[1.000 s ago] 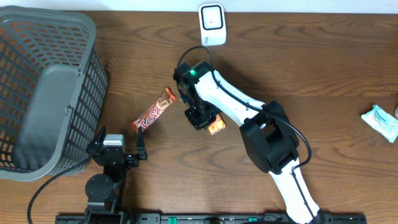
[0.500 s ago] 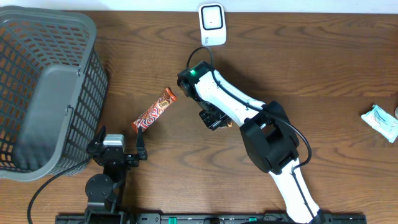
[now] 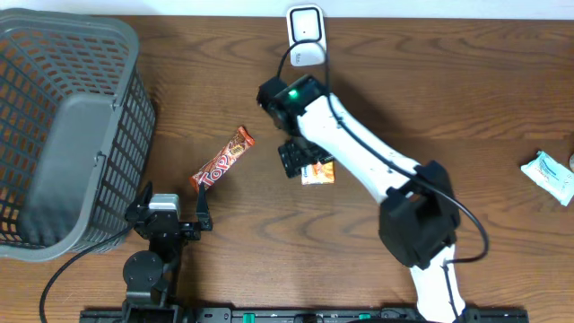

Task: Scan the item barcode
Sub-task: 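Lift the orange box with the right gripper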

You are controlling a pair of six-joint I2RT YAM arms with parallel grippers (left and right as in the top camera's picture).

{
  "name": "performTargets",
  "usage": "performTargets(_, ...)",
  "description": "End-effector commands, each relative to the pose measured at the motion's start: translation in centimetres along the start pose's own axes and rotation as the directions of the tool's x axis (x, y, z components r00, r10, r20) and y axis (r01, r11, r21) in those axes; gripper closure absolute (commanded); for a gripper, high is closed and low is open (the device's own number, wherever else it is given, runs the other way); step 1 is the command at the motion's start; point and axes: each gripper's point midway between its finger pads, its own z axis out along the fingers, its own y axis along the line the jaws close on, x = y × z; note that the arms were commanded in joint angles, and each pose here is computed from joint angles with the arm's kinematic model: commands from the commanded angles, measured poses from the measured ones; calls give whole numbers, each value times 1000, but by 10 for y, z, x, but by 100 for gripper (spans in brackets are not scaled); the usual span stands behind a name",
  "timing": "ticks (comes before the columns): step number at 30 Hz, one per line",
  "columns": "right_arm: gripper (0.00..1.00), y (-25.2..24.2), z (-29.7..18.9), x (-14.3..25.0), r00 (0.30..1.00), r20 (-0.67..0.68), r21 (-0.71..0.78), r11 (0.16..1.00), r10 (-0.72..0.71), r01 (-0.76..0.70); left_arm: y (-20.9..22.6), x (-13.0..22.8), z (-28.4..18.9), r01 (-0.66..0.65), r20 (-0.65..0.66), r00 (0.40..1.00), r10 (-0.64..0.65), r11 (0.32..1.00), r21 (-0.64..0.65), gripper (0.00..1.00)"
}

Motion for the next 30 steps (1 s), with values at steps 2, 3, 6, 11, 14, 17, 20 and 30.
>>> performTargets(2, 1, -5, -9, -16, 973, 20, -113, 967, 232, -228, 3, 16, 1, 7, -48, 999, -8, 1000, -14, 2)
performTargets(3, 1, -4, -6, -21, 970, 28, -136, 962, 243, -238, 3, 16, 1, 7, -48, 999, -8, 1000, -14, 2)
performTargets(6, 1, 1, -4, -27, 964, 14, -200, 945, 267, -258, 2, 16, 1, 8, -48, 999, -8, 1000, -13, 2)
performTargets(11, 1, 5, -4, -35, 961, 37, -225, 940, 272, -258, 3, 16, 1, 7, -48, 999, -8, 1000, -14, 2)
performTargets(14, 1, 9, 3, -38, 960, 47, -233, 938, 274, -257, 3, 16, 1, 7, -48, 999, -8, 1000, -14, 2)
performTargets(17, 1, 11, 15, -34, 962, 28, -234, 937, 273, -259, 2, 16, 1, 7, -48, 999, -8, 1000, -13, 2)
performTargets(20, 1, 11, 34, -26, 958, -1, -216, 935, 287, -280, 3, 16, 1, 7, -48, 999, -8, 1000, -14, 2)
performTargets(30, 1, 17, 75, -19, 961, -3, -221, 937, 277, -271, 3, 16, 1, 7, -48, 999, -8, 1000, -14, 2)
